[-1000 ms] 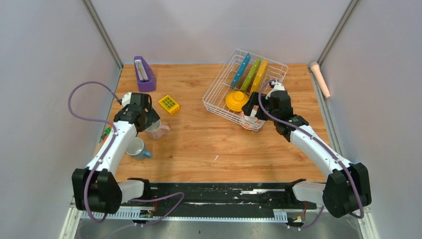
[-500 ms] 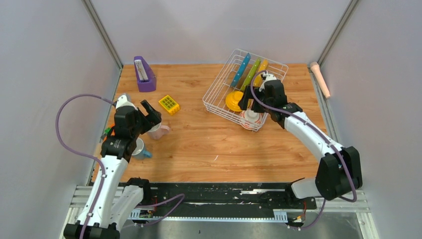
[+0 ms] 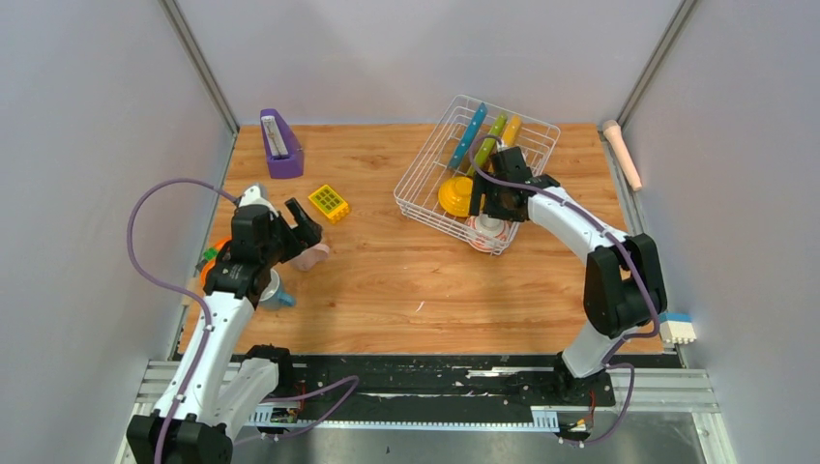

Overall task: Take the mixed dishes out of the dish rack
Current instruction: Pick up the bowl from the dish rack.

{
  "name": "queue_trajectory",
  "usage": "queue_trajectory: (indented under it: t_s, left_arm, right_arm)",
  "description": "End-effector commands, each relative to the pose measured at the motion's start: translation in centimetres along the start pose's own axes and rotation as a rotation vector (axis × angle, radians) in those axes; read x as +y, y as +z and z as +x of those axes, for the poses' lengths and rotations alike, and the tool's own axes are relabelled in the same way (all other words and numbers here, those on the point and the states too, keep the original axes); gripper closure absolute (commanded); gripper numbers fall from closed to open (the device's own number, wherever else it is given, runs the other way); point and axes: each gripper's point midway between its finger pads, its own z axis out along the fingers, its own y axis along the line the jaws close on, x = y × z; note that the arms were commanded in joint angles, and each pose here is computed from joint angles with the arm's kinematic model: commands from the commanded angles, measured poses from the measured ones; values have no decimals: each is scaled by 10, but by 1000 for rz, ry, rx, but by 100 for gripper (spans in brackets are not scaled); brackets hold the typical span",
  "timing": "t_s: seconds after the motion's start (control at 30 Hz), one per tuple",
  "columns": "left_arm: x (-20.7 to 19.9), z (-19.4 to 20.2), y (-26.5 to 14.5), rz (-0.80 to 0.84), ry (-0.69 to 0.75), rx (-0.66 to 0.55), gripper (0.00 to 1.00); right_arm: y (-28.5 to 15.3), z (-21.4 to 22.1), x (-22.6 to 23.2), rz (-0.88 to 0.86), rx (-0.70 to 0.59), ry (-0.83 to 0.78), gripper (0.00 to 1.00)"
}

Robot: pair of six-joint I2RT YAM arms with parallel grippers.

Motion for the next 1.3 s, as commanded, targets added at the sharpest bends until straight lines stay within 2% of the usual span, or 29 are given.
queue_trajectory:
  t_s: [0.0, 0.43, 0.6, 0.7, 0.83, 0.93, 1.27]
  left_arm:
    - [-7, -3, -1, 52, 27, -20, 0]
    - [-9, 2, 1, 70, 24, -1, 0]
    - [-10, 2, 2, 73, 19, 5, 0]
    - [-11, 2, 3, 75, 20, 4, 0]
    - [-13, 1, 4, 82, 18, 5, 0]
    - [-14, 1, 4, 86, 19, 8, 0]
    - [-14, 1, 5, 87, 20, 10, 0]
  right_arm:
    - [0, -12, -2, 52, -14, 22, 24]
    - [21, -1, -4, 84, 41, 37, 38]
    - [19, 3, -8, 107, 54, 55, 51]
    - [17, 7, -10, 134, 60, 47, 52]
    - [14, 13, -14, 202, 65, 17, 44]
    - [12, 17, -15, 229, 70, 4, 42]
    - [5, 32, -8, 229, 101, 18, 47]
